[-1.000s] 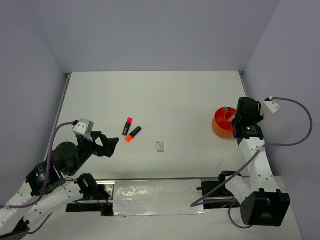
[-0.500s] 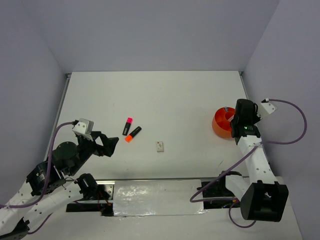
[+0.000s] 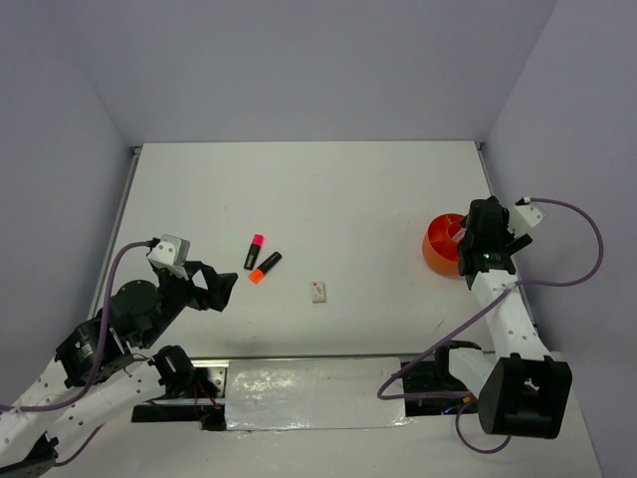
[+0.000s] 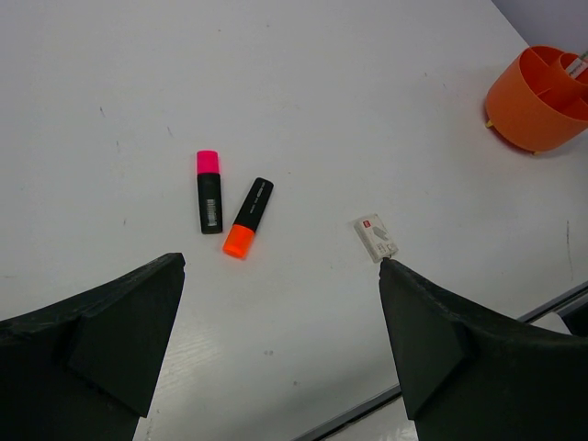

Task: Sort the stationery into containers
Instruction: Place the stationery in the storage box, then pick up the stationery from the center of the board.

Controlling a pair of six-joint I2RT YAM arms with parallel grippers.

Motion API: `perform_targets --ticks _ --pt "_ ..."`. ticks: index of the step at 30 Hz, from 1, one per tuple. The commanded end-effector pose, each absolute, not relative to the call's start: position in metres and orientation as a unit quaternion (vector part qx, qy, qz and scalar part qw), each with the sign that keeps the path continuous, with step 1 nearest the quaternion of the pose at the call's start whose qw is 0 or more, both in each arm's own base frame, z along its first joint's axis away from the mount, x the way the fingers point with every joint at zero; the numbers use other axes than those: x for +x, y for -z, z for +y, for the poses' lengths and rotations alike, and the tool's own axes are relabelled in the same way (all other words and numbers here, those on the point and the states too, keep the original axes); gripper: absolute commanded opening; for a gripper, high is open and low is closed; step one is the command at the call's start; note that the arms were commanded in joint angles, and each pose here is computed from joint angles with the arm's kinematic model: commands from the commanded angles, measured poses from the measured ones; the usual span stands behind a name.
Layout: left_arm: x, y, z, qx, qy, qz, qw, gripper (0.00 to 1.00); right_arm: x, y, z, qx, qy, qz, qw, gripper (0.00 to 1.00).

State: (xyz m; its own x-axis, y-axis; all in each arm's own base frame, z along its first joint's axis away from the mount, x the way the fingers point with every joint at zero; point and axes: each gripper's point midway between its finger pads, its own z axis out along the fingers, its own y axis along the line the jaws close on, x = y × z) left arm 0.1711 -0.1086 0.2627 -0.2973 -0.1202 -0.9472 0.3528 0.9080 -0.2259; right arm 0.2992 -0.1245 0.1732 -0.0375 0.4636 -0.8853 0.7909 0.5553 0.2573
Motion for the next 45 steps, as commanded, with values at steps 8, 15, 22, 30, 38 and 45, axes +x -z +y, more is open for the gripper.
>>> perform_targets --ticks 8,15,22,30,38,45 --pt "0.181 -0.263 -0.1 0.043 0.168 0.787 0.592 0.99 0.298 -0.272 -0.097 0.37 0.102 0.703 0.599 1.0" --pt "0.195 -0.252 -0.054 -0.073 0.065 0.805 0.585 0.99 0.296 -0.306 0.115 -0.02 -0.167 0.754 0.636 1.0" --pt "0.208 -0.241 -0.052 -0.076 0.032 0.82 0.566 0.99 0.238 -0.168 0.271 -0.442 -0.139 0.786 0.409 1.0" --pt "0.213 -0.228 -0.081 -0.006 0.057 0.841 0.538 0.99 0.238 -0.136 0.316 -0.577 -0.169 0.716 0.355 1.0" --pt "0.208 -0.239 -0.085 0.003 0.093 0.823 0.561 0.99 0.23 -0.078 0.318 -0.643 -0.135 0.702 0.274 0.95" --pt "0.209 -0.236 -0.085 0.004 0.086 0.828 0.554 0.99 0.233 -0.039 0.312 -0.652 -0.112 0.714 0.229 0.9"
